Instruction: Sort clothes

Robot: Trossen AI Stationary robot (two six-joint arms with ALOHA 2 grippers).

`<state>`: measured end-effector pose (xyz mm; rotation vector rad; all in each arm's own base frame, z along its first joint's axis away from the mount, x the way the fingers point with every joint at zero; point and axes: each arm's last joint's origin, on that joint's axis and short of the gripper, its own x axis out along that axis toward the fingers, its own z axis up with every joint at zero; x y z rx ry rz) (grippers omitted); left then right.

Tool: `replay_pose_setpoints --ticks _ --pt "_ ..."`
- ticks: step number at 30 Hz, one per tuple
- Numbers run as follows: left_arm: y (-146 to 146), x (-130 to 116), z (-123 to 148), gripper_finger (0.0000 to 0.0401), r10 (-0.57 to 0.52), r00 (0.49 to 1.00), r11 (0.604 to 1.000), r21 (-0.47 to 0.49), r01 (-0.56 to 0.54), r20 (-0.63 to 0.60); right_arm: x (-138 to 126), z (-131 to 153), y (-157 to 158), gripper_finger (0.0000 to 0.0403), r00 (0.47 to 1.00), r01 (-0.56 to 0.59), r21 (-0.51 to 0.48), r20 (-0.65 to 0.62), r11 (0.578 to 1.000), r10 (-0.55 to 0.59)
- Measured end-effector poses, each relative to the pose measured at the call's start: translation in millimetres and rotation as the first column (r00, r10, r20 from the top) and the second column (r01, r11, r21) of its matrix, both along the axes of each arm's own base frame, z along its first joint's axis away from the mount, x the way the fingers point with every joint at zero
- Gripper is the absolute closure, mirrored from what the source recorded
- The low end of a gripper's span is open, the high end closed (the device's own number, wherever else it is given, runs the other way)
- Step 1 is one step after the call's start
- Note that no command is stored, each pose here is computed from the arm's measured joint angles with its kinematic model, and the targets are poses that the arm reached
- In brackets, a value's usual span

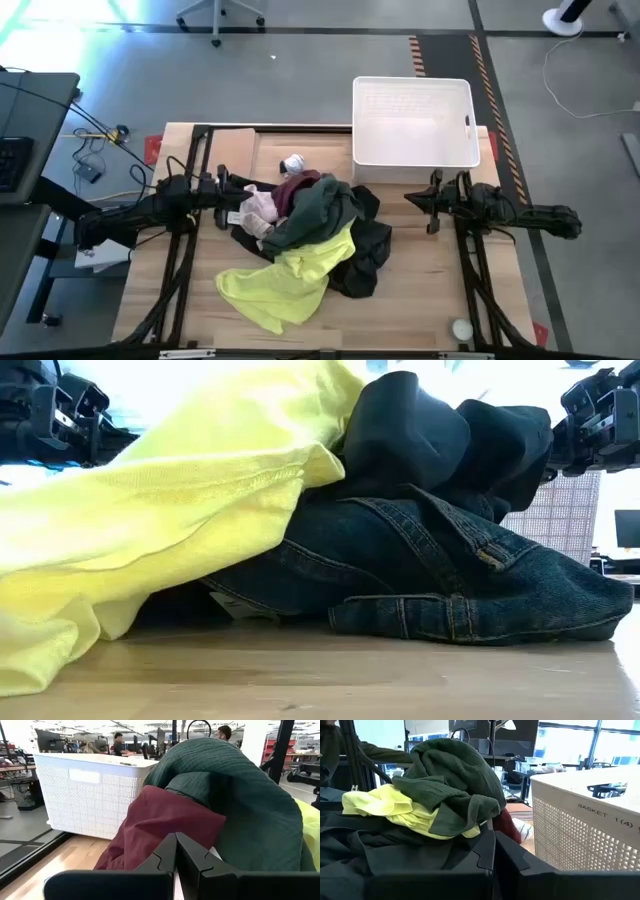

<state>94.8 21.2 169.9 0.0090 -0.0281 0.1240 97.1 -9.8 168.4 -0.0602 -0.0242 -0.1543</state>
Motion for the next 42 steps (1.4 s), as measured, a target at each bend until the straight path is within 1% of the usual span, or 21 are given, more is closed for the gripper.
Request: replay_pose_setpoints --ticks 42 --pt "0.0 0.0 0.0 0.0398 0.0 1.0 1.0 0.0 0.0 0.0 0.0 0.1 0.0 0.0402 1.0 0.0 0.0 0.0 1.0 0.0"
